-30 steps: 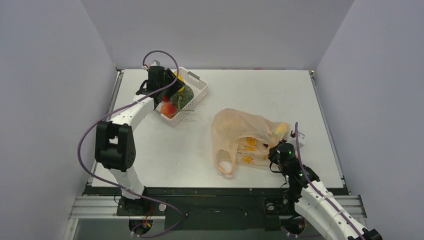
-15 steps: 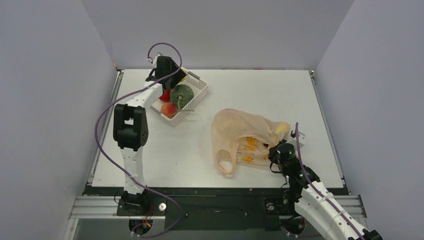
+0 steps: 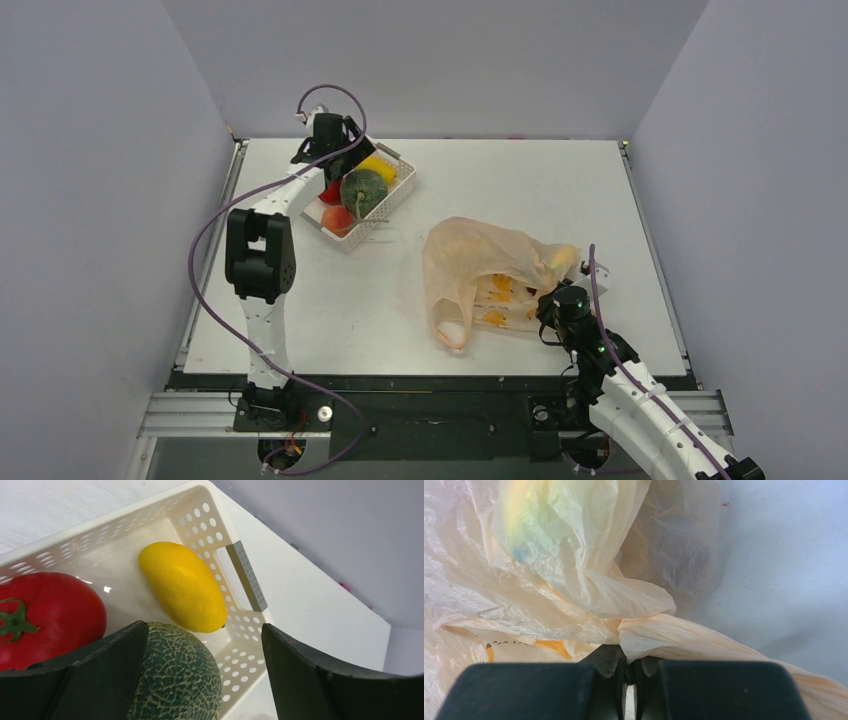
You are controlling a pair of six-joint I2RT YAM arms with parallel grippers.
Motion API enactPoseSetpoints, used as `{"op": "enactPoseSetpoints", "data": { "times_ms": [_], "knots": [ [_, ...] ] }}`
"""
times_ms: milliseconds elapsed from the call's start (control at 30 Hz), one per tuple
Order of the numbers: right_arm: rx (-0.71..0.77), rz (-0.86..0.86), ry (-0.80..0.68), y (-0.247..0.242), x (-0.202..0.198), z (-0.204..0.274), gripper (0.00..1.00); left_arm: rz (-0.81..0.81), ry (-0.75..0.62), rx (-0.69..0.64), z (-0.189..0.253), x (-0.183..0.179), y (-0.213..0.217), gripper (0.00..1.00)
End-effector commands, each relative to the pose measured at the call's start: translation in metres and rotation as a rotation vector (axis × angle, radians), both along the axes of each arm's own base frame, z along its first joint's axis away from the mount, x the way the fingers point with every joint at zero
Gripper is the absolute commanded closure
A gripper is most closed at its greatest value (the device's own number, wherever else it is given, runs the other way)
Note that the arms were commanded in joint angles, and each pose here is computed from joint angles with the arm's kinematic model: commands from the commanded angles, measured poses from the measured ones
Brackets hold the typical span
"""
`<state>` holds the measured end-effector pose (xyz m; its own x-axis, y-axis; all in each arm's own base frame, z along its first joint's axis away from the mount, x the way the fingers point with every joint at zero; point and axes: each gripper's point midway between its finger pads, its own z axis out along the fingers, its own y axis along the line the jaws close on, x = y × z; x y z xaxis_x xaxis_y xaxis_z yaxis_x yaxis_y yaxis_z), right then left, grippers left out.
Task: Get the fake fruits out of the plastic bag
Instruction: Place the fake fruit in the bin, then adjust the plastic bag at the center of the board.
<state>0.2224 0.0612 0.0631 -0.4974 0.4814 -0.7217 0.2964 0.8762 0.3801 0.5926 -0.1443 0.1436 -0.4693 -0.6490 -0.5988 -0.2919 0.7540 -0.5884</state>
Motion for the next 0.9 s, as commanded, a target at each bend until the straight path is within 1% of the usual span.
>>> {"op": "enactPoseSetpoints", "data": {
  "times_ms": [0,67,100,133,167,200,233,267,300,333,367,400,433,467,500,533,667,700,733,767,800,833,867],
  "knots": [
    [0.016,0.022,-0.057,0.008,0.011,0.021,1.00,-0.053,-0.159,0.113,0.080,-0.018,0.002,0.18],
    [0.016,0.028,-0.058,0.008,0.011,0.021,1.00,-0.110,-0.194,0.138,0.096,-0.033,-0.009,0.18],
    [0.019,0.034,-0.060,0.010,0.011,0.022,1.00,-0.154,-0.191,0.156,0.094,-0.043,-0.018,0.19],
    [0.017,0.039,-0.061,0.010,0.011,0.022,1.00,-0.192,-0.228,0.147,0.111,-0.053,-0.026,0.19],
    [0.018,0.043,-0.063,0.011,0.011,0.022,1.00,-0.242,-0.224,0.158,0.106,-0.065,-0.039,0.19],
    [0.016,0.050,-0.066,0.012,0.011,0.024,1.00,-0.282,-0.265,0.142,0.124,-0.078,-0.048,0.19],
    [0.016,0.057,-0.067,0.013,0.011,0.024,1.00,-0.329,-0.255,0.151,0.117,-0.093,-0.063,0.19],
    [0.018,0.063,-0.070,0.014,0.011,0.025,1.00,-0.385,-0.291,0.131,0.132,-0.109,-0.076,0.19],
    [0.022,0.081,-0.077,0.017,0.011,0.027,1.00,-0.449,-0.277,0.136,0.122,-0.128,-0.094,0.19],
    [0.027,0.096,-0.081,0.020,0.012,0.028,1.00,-0.487,-0.314,0.121,0.136,-0.144,-0.104,0.19],
    [0.041,0.129,-0.090,0.027,0.012,0.031,1.00,-0.557,-0.293,0.114,0.122,-0.167,-0.124,0.19],
    [0.049,0.151,-0.095,0.031,0.012,0.032,1.00,-0.589,-0.334,0.099,0.134,-0.181,-0.133,0.19],
    [0.066,0.188,-0.100,0.040,0.013,0.034,1.00,-0.659,-0.313,0.096,0.120,-0.204,-0.152,0.19],
    [0.076,0.222,-0.106,0.048,0.012,0.037,1.00,-0.686,-0.326,0.092,0.123,-0.217,-0.160,0.19],
    [0.092,0.263,-0.112,0.058,0.013,0.039,1.00,-0.747,-0.303,0.095,0.109,-0.240,-0.176,0.20],
    [0.095,0.304,-0.110,0.069,0.011,0.040,1.00,-0.774,-0.306,0.095,0.107,-0.251,-0.182,0.20],
    [0.055,0.400,-0.114,0.101,0.007,0.047,1.00,-0.885,-0.234,0.148,0.063,-0.312,-0.210,0.20],
    [0.060,0.405,-0.125,0.107,0.008,0.054,1.00,-0.886,-0.227,0.150,0.058,-0.318,-0.212,0.20],
    [0.048,0.412,-0.121,0.112,0.006,0.052,1.00,-0.918,-0.206,0.152,0.047,-0.333,-0.218,0.21],
    [0.059,0.404,-0.123,0.115,0.007,0.056,1.00,-0.910,-0.196,0.172,0.040,-0.336,-0.219,0.21],
    [0.067,0.388,-0.118,0.116,0.006,0.055,1.00,-0.931,-0.186,0.183,0.034,-0.347,-0.224,0.21],
    [0.071,0.372,-0.115,0.115,0.006,0.055,1.00,-0.925,-0.173,0.201,0.027,-0.349,-0.225,0.21],
    [0.070,0.311,-0.101,0.105,0.005,0.051,1.00,-0.944,-0.166,0.204,0.023,-0.357,-0.230,0.21]
  ]
}}
